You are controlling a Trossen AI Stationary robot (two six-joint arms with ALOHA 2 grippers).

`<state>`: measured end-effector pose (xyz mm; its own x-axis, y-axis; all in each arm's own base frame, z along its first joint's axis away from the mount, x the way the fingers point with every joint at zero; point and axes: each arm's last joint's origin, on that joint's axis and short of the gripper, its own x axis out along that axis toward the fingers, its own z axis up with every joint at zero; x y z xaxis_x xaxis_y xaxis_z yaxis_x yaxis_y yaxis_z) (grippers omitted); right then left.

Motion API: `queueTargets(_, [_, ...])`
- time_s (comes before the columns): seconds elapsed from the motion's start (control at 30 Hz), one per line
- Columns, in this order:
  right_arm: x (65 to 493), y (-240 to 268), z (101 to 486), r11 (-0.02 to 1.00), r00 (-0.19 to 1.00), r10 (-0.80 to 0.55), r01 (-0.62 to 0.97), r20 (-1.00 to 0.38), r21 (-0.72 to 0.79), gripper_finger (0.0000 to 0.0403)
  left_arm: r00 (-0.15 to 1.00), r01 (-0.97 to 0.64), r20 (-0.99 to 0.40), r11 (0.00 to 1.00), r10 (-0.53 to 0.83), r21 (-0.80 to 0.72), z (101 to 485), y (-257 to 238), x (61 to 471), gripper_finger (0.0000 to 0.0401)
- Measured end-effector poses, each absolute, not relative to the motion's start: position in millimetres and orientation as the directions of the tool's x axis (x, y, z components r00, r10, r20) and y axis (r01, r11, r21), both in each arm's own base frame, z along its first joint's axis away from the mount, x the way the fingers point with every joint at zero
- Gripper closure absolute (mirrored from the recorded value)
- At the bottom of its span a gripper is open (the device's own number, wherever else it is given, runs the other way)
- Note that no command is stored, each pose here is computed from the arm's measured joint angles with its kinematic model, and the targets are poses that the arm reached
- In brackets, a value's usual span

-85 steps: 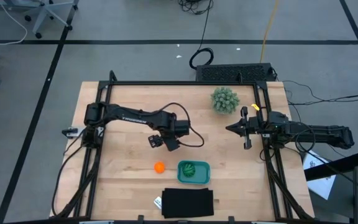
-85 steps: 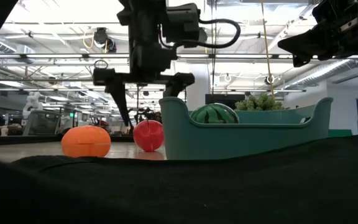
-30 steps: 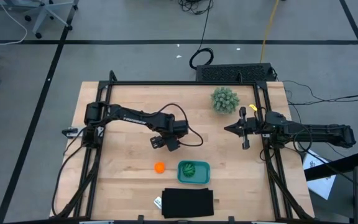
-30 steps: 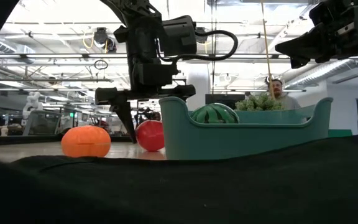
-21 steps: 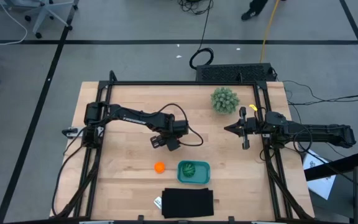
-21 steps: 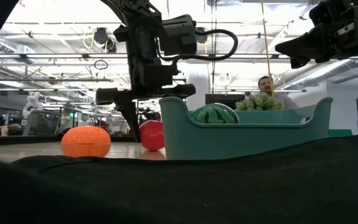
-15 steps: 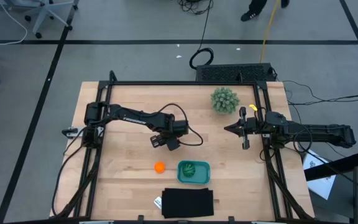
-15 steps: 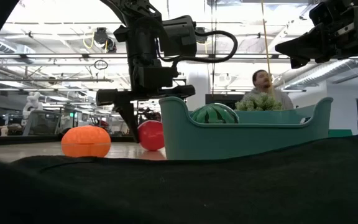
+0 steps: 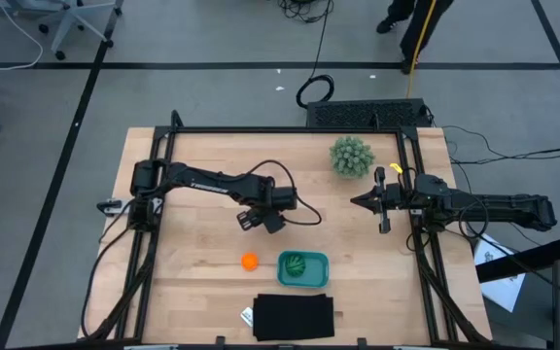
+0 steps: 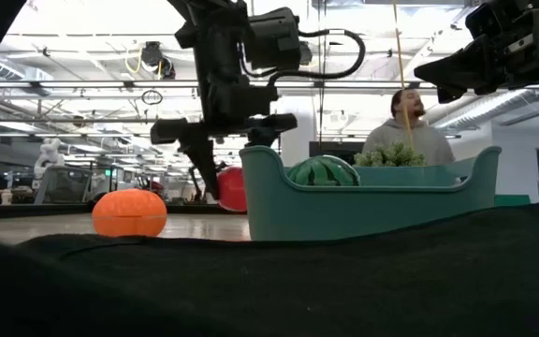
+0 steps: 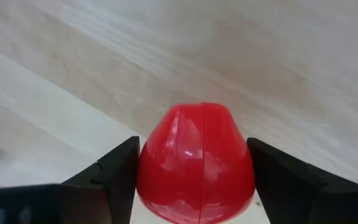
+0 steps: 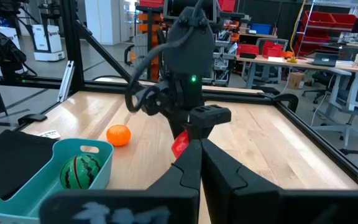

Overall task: Pick and placing Produce into tupperware
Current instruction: Put the apple toy into the green bin

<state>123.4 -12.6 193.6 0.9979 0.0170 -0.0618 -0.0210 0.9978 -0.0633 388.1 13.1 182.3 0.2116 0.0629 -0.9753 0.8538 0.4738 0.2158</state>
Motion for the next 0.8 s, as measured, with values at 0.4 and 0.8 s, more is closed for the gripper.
queueTargets(0.4, [123.4,-12.6,193.6,0.998,0.998,0.017,-0.021,-0.062,-0.063,0.0403,0.246,0.829,-0.968,0.506,0.057,0.24,230.6,5.8,400.2,0.0143])
queueTargets(0.8, [123.4,-12.6,193.6,0.998,0.998,0.017,-0.02,-0.062,-0.055,0.0403,0.379,0.624,-0.924,0.749,-0.04,0.224,317.2,13.3,406.2,0.0125])
